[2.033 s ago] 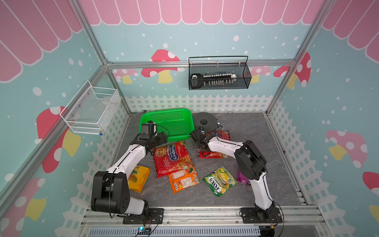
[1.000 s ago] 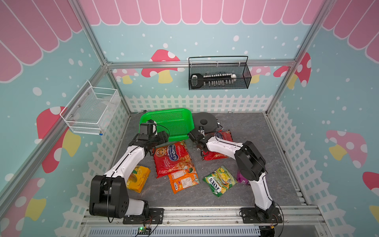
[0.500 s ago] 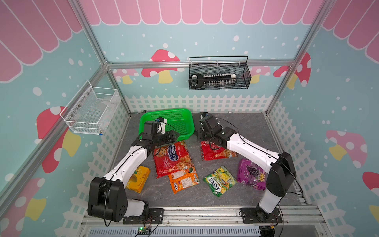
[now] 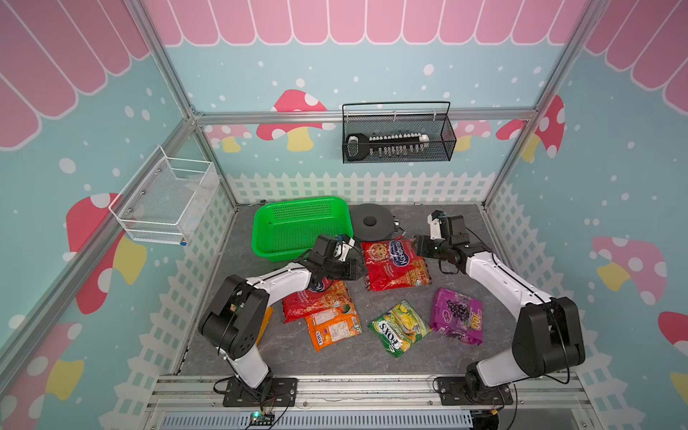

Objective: Put the candies in the basket
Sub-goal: Pick up the candy at the center of the board.

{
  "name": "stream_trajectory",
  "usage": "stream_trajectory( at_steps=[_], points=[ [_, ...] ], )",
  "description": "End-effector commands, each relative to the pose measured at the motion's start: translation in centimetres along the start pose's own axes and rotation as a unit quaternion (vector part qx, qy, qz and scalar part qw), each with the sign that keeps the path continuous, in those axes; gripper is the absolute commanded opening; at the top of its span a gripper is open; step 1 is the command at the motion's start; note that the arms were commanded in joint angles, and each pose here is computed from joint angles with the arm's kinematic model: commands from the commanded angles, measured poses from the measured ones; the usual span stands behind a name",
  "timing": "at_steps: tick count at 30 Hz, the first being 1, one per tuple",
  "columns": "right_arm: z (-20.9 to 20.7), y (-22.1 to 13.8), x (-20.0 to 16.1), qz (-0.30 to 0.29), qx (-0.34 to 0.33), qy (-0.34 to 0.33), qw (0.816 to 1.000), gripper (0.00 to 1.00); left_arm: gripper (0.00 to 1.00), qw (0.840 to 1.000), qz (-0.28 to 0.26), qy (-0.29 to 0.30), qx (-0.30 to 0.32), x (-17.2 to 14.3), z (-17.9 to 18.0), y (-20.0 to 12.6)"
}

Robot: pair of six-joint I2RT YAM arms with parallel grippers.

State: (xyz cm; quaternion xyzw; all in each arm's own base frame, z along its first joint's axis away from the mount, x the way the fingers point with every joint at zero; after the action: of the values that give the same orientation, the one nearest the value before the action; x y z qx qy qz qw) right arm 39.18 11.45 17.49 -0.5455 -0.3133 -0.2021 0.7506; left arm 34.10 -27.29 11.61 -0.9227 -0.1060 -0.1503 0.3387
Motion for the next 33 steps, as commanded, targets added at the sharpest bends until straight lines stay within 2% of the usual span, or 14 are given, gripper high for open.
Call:
stream_trajectory(
  at_steps=[1, 6, 20, 24, 27, 33],
  points=[
    [0.1, -0.7, 0.5, -0.022, 0.025, -0.005, 0.999, 0.51, 0.5, 0.999, -0.009, 0.02, -0.023, 0.7, -0.6, 1.2],
    [-1.3, -1.0, 0.4, -0.035, 0.038, 0.021, 0.998, 0.52, 0.5, 1.0, -0.005, 0.024, -0.016, 0.8, 0.7, 2.9],
    [-1.6, -2.5, 1.6, -0.072, 0.072, 0.037, 0.994, 0.53, 0.52, 1.0, -0.007, 0.019, -0.014, 2.3, 2.4, 6.6],
    [-1.5, -3.1, 1.9, -0.084, 0.073, 0.043, 0.993, 0.6, 0.52, 1.0, -0.003, -0.003, 0.004, 1.9, 3.8, 7.5],
    [-1.5, -3.7, 2.2, -0.094, 0.075, 0.046, 0.992, 0.61, 0.54, 0.999, -0.017, -0.019, 0.025, 1.8, 4.5, 7.5],
    [-0.9, -4.6, 2.8, -0.11, 0.088, 0.036, 0.989, 0.6, 0.6, 0.996, -0.067, -0.008, 0.065, 2.6, 4.2, 6.2]
  ],
)
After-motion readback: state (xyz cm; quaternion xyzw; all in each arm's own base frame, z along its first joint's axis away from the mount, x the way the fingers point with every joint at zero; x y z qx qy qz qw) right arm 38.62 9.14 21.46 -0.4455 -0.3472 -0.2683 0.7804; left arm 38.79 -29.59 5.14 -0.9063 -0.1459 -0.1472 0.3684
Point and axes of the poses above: each gripper's point midway between its finger pads, its own y axis out along the fingers, its own z axis along the line the jaws close on, x = y × z, the point moved 2 cm from there along -y, back along the fingers, and after that the axes turned 11 degrees about -y, right-handed, at the moved point
